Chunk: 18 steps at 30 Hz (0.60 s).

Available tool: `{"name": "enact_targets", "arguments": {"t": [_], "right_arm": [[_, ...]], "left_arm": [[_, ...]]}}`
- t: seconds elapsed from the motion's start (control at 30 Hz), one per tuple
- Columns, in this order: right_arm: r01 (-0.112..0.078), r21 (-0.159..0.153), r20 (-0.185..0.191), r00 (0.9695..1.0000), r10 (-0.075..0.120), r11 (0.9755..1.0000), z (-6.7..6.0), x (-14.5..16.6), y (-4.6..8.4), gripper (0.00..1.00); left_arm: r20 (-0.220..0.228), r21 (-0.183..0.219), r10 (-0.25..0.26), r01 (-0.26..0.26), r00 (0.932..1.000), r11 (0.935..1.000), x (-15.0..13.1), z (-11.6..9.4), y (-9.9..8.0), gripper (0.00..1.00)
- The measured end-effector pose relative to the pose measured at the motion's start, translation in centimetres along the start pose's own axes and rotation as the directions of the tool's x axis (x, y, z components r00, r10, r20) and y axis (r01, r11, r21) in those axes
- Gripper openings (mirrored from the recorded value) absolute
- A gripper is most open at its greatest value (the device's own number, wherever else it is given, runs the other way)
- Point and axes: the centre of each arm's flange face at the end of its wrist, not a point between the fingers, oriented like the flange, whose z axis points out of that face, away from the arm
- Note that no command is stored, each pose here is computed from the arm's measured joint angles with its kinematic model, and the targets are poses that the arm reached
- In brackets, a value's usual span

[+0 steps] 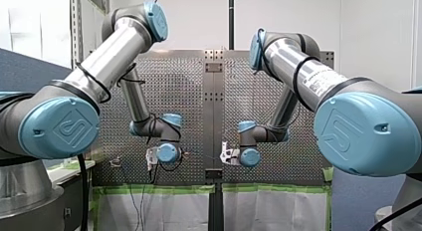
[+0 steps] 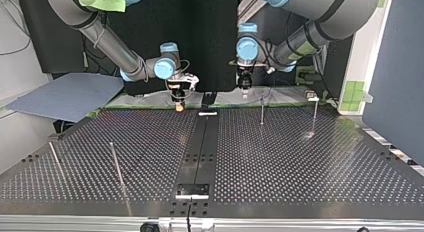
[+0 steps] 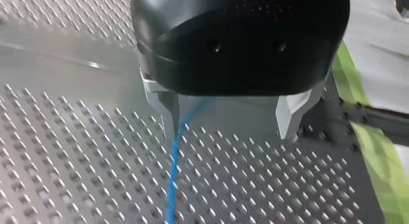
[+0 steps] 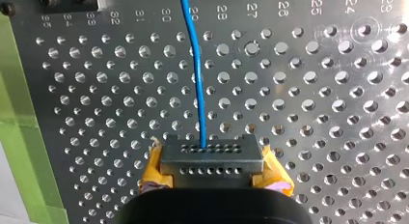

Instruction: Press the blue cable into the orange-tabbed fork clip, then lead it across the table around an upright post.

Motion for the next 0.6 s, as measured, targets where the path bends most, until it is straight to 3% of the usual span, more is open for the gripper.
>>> {"name": "enact_targets", "arguments": {"t": [0.27,0.6], "right_arm": [[0.002,0.001,0.003,1.0000,-0.002,1.0000,0.0,-0.2,-0.1,0.00],[0.004,0.001,0.007,1.0000,-0.004,1.0000,-0.1,-0.5,-0.1,0.00]], "left_arm": [[0.004,-0.069,-0.030,0.030,0.9995,0.9971,-0.2,2.4,0.2,1.00],[0.048,-0.081,-0.023,0.027,0.9986,0.9963,-2.1,4.5,-0.6,1.00]]}}
